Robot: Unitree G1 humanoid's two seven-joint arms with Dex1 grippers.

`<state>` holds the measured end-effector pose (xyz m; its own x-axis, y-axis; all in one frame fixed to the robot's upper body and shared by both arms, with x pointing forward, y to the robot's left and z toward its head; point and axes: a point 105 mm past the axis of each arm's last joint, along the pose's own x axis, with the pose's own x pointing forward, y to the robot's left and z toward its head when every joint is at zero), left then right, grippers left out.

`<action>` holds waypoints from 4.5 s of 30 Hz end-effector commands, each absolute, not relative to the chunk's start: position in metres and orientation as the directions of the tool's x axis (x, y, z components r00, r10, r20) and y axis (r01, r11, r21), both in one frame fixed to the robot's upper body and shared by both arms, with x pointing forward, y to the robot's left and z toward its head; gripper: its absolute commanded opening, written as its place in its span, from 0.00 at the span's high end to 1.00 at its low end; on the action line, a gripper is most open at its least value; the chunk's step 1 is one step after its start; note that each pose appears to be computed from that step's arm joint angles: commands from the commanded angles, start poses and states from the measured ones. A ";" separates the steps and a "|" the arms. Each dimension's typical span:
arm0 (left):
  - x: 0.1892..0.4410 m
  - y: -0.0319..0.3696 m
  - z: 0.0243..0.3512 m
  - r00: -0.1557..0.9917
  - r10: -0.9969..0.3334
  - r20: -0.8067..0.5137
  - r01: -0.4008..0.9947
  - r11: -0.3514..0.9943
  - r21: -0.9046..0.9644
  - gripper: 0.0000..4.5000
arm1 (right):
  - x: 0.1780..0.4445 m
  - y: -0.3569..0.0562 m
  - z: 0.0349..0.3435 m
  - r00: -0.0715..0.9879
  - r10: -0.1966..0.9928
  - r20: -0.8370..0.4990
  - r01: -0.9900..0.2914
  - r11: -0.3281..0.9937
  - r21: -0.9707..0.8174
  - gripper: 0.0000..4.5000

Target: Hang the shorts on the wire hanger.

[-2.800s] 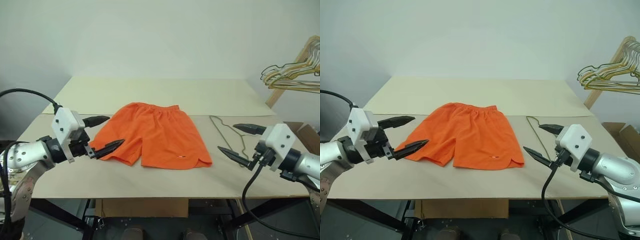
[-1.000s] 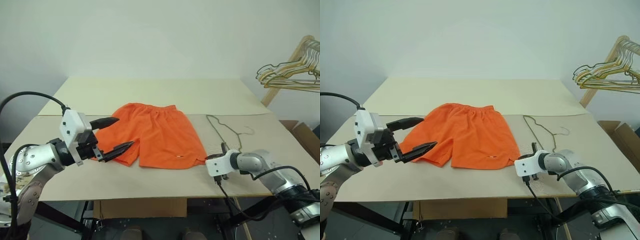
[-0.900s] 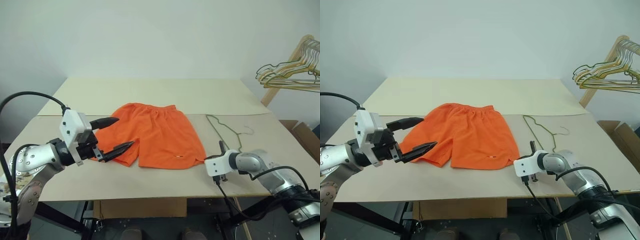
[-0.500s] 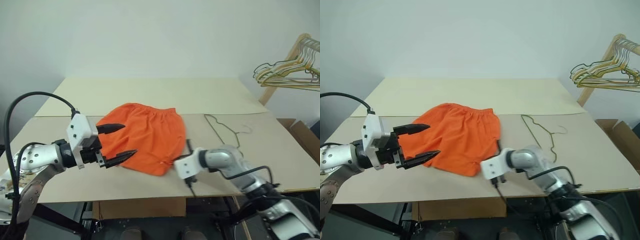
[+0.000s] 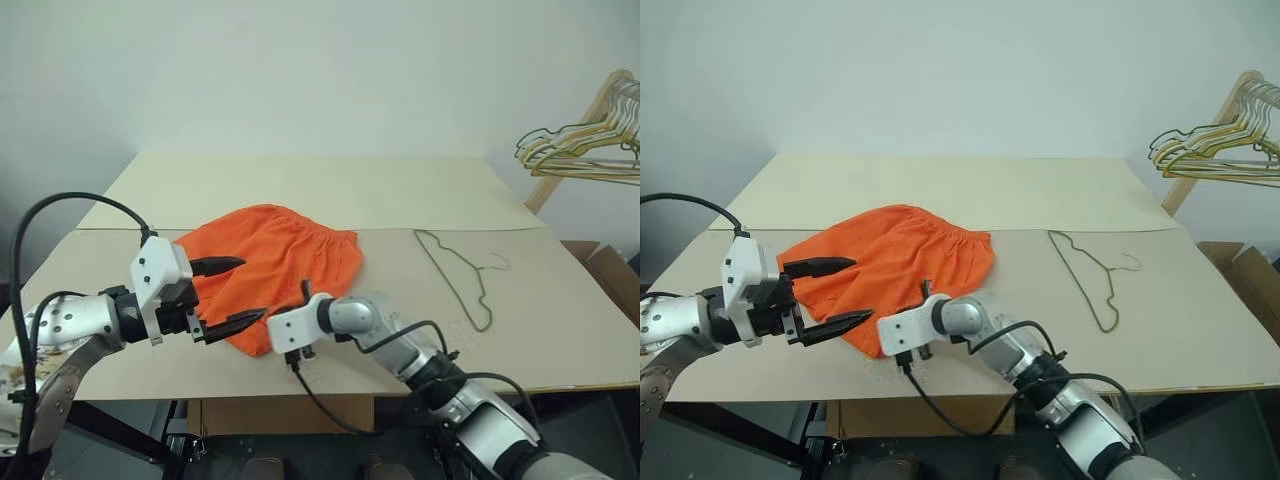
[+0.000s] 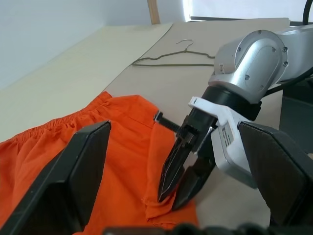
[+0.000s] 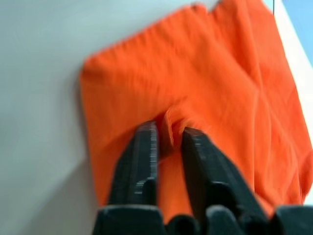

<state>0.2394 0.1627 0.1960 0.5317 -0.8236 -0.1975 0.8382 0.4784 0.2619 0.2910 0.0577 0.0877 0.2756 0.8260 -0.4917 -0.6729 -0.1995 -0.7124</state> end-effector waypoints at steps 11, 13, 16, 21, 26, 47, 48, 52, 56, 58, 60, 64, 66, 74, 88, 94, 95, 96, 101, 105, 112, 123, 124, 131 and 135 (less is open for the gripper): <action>0.249 0.133 0.172 0.446 -0.836 -0.320 0.873 0.327 0.362 0.00 | 0.280 -0.023 0.127 0.201 0.809 -0.552 -0.751 -0.234 -0.617 0.01; 0.250 0.126 0.166 0.421 -0.839 -0.344 0.885 0.296 0.361 0.00 | 0.276 -0.032 0.129 0.193 0.803 -0.564 -0.754 -0.247 -0.609 0.01; 0.252 0.115 0.155 0.374 -0.835 -0.404 0.904 0.230 0.361 0.00 | 0.274 -0.049 0.129 0.201 0.776 -0.597 -0.756 -0.265 -0.598 0.01; 0.247 0.101 0.140 0.283 -0.798 -0.532 0.941 0.124 0.314 0.00 | 0.276 -0.074 0.120 0.229 0.717 -0.658 -0.771 -0.279 -0.572 0.01; 0.249 0.088 0.128 0.263 -0.690 -0.674 0.961 0.130 0.242 0.00 | 0.280 -0.090 0.117 0.267 0.681 -0.682 -0.779 -0.264 -0.569 0.01; 0.271 0.077 0.069 0.272 -0.352 -0.896 0.896 0.431 0.103 0.12 | 0.282 -0.109 0.117 0.340 0.660 -0.670 -0.798 -0.175 -0.577 0.00; 0.271 0.079 0.068 0.270 -0.347 -0.898 0.897 0.430 0.104 0.19 | 0.282 -0.109 0.117 0.341 0.660 -0.670 -0.798 -0.174 -0.577 0.00; 0.270 0.082 0.066 0.260 -0.348 -0.901 0.900 0.425 0.095 0.47 | 0.282 -0.110 0.117 0.345 0.660 -0.667 -0.799 -0.167 -0.578 0.00; 0.270 0.090 0.067 0.257 -0.344 -0.903 0.896 0.436 0.089 0.75 | 0.281 -0.110 0.117 0.348 0.663 -0.663 -0.800 -0.158 -0.579 0.00; 0.270 0.096 0.066 0.257 -0.339 -0.905 0.893 0.441 0.089 0.89 | 0.281 -0.110 0.117 0.350 0.664 -0.661 -0.800 -0.155 -0.579 0.00; 0.270 0.101 0.066 0.264 -0.336 -0.904 0.892 0.442 0.096 0.99 | 0.282 -0.111 0.117 0.352 0.666 -0.658 -0.800 -0.150 -0.580 0.00; 0.266 0.116 0.071 0.293 -0.392 -0.872 0.916 0.376 0.138 0.99 | 0.283 -0.112 0.116 0.357 0.667 -0.654 -0.802 -0.140 -0.581 0.00; 0.258 0.127 0.077 0.276 -0.451 -0.849 0.943 0.300 0.146 0.99 | 0.284 -0.111 0.116 0.360 0.669 -0.650 -0.801 -0.136 -0.583 0.00; 0.250 0.193 0.092 0.309 -0.475 -0.824 0.951 0.146 0.272 0.99 | 0.308 -0.082 0.120 0.445 0.756 -0.480 -0.679 -0.065 -0.731 0.00; 0.241 0.214 0.141 0.372 -0.672 -0.640 0.925 0.216 0.311 0.99 | 0.402 -0.037 0.081 0.687 0.659 -0.306 -0.302 -0.125 -0.945 0.00; 0.228 0.225 0.142 0.348 -0.670 -0.656 0.935 0.198 0.293 0.99 | 0.419 -0.034 0.077 0.732 0.619 -0.285 -0.266 -0.125 -0.956 0.00; 0.227 0.226 0.142 0.353 -0.665 -0.658 0.933 0.204 0.295 1.00 | 0.419 -0.033 0.078 0.724 0.627 -0.288 -0.270 -0.126 -0.955 0.04; 0.226 0.228 0.142 0.358 -0.660 -0.660 0.932 0.209 0.296 1.00 | 0.417 -0.030 0.078 0.711 0.640 -0.293 -0.279 -0.126 -0.952 0.08; 0.224 0.233 0.140 0.380 -0.641 -0.667 0.924 0.231 0.305 1.00 | 0.409 -0.025 0.077 0.650 0.694 -0.309 -0.287 -0.152 -0.946 0.44; 0.223 0.235 0.138 0.381 -0.630 -0.677 0.924 0.235 0.301 1.00 | 0.404 -0.025 0.078 0.622 0.718 -0.314 -0.281 -0.170 -0.945 0.73; 0.232 0.250 0.124 0.402 -0.570 -0.717 0.915 0.234 0.328 1.00 | 0.399 -0.043 0.081 0.583 0.730 -0.356 -0.288 -0.224 -0.931 0.99; 0.264 0.274 0.125 0.450 -0.502 -0.739 0.892 0.214 0.398 0.79 | 0.375 -0.047 0.087 0.528 0.753 -0.393 -0.367 -0.215 -0.905 1.00; 0.261 0.272 0.125 0.430 -0.516 -0.740 0.902 0.206 0.380 0.72 | 0.374 -0.045 0.088 0.527 0.754 -0.393 -0.376 -0.207 -0.903 1.00; 0.229 0.254 0.131 0.243 -0.605 -0.758 0.966 0.080 0.246 0.23 | 0.370 -0.042 0.082 0.533 0.729 -0.430 -0.441 -0.195 -0.876 1.00; 0.221 0.237 0.137 0.252 -0.588 -0.769 0.952 0.007 0.307 0.00 | 0.369 -0.043 0.076 0.535 0.710 -0.458 -0.481 -0.190 -0.856 1.00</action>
